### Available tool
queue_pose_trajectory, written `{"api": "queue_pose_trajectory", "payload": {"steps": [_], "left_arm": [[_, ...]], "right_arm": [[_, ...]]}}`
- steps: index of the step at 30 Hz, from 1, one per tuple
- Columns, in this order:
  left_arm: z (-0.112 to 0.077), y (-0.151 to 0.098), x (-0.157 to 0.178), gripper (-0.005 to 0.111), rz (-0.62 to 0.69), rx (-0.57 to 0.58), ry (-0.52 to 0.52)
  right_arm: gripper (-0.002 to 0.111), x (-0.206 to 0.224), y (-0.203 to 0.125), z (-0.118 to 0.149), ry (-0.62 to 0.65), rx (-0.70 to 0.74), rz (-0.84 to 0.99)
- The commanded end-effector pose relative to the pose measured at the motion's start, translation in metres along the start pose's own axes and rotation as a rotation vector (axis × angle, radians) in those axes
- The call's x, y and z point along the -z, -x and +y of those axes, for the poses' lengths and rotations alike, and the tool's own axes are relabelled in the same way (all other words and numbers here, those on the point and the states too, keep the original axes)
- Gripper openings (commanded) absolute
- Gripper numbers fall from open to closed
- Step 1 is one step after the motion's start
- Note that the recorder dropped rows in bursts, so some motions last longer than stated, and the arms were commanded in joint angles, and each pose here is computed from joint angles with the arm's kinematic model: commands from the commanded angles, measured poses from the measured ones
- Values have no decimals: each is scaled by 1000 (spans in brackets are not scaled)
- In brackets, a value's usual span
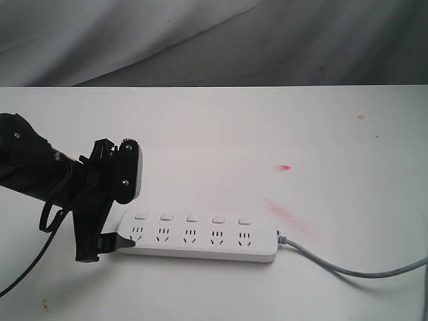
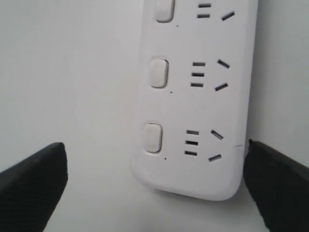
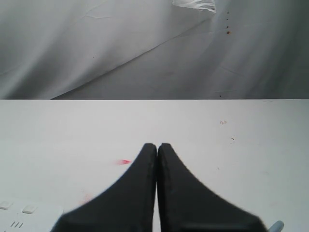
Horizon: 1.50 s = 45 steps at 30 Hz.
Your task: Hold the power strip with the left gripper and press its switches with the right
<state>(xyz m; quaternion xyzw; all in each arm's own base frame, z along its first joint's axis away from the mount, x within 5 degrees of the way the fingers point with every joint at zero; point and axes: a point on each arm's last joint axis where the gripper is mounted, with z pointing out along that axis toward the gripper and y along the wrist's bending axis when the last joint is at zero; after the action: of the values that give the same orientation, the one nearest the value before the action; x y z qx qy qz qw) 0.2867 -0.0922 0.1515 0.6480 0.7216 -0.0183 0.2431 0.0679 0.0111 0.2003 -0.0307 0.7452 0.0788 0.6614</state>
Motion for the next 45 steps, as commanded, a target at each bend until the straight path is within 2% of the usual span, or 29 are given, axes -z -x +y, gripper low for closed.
{"api": "queue_pose_trajectory", "payload": {"steps": [1, 4, 12, 20, 27, 41, 45], "left_arm": [[-2, -4, -6, 93, 7, 45, -40], [-5, -12, -15, 93, 22, 112, -91], [-2, -27, -16, 92, 28, 174, -119], [-3, -27, -18, 92, 7, 130, -129], [1, -27, -33, 92, -2, 147, -203], [7, -27, -34, 92, 0, 141, -176], [10, -33, -32, 89, 3, 162, -174]], "right_arm": [[0, 1, 0, 0, -3, 9, -13], [0, 1, 0, 0, -3, 9, -13], [0, 1, 0, 0, -3, 9, -13], [0, 1, 0, 0, -3, 9, -13], [0, 1, 0, 0, -3, 9, -13], [0, 1, 0, 0, -3, 9, -13], [0, 1, 0, 0, -3, 9, -13]]}}
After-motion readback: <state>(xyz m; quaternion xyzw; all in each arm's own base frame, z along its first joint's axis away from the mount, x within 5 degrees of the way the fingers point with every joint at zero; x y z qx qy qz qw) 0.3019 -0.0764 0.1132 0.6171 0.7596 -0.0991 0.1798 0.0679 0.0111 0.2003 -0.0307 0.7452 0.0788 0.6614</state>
